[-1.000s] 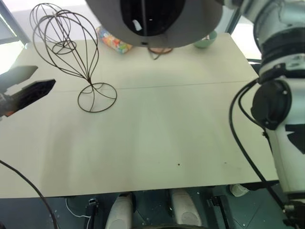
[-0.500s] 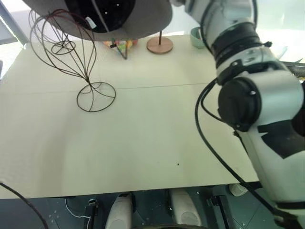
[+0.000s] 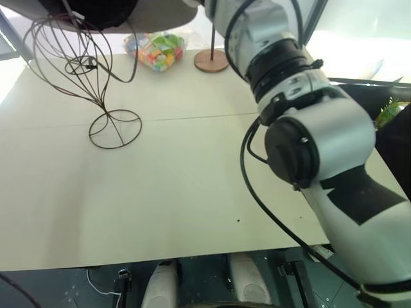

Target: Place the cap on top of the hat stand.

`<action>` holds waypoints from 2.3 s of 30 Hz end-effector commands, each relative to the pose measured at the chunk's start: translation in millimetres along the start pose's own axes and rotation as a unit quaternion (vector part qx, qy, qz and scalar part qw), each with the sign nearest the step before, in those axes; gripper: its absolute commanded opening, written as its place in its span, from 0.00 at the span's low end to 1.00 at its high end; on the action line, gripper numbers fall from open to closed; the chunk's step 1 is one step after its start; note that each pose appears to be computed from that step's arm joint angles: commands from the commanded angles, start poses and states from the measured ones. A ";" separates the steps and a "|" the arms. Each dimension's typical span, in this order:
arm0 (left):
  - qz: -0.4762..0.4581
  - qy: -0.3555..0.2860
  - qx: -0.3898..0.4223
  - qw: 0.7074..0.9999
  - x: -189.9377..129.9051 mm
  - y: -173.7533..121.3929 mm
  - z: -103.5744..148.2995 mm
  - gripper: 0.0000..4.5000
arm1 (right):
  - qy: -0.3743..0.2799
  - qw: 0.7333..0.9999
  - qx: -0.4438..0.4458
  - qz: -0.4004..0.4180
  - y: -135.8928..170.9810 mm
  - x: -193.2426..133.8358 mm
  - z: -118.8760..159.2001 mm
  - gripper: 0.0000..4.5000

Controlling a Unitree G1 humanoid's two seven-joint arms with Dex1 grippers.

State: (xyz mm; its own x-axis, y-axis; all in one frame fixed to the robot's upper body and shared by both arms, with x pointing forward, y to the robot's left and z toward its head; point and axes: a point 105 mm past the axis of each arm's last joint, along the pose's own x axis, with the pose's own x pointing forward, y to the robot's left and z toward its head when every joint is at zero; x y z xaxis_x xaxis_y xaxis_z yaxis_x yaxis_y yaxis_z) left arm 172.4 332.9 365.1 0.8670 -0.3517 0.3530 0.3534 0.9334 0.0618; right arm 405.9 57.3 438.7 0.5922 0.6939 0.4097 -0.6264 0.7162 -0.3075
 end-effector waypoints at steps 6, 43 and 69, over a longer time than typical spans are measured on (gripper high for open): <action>0.009 -0.016 0.025 1.000 -5.0 -1.8 20.1 1.00 | -0.075 0.988 -0.127 0.040 42.8 8.1 18.7 0.01; 0.022 -0.015 0.024 0.999 -5.4 8.8 33.7 1.00 | -0.132 0.844 -0.512 0.086 130.5 -72.9 -150.4 0.01; 0.023 0.064 0.037 0.997 -7.4 23.4 -1.7 1.00 | -0.155 0.802 -0.561 0.132 115.4 -89.3 -140.1 0.99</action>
State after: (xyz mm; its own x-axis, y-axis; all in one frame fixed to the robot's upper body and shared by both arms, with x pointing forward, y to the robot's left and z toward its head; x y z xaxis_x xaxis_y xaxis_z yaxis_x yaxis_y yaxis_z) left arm 176.9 356.1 359.0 0.9234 -0.3131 0.2221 0.3003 0.9496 0.0904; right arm 357.1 88.6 235.5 0.2765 0.9092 0.3114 0.2475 0.2457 -0.9372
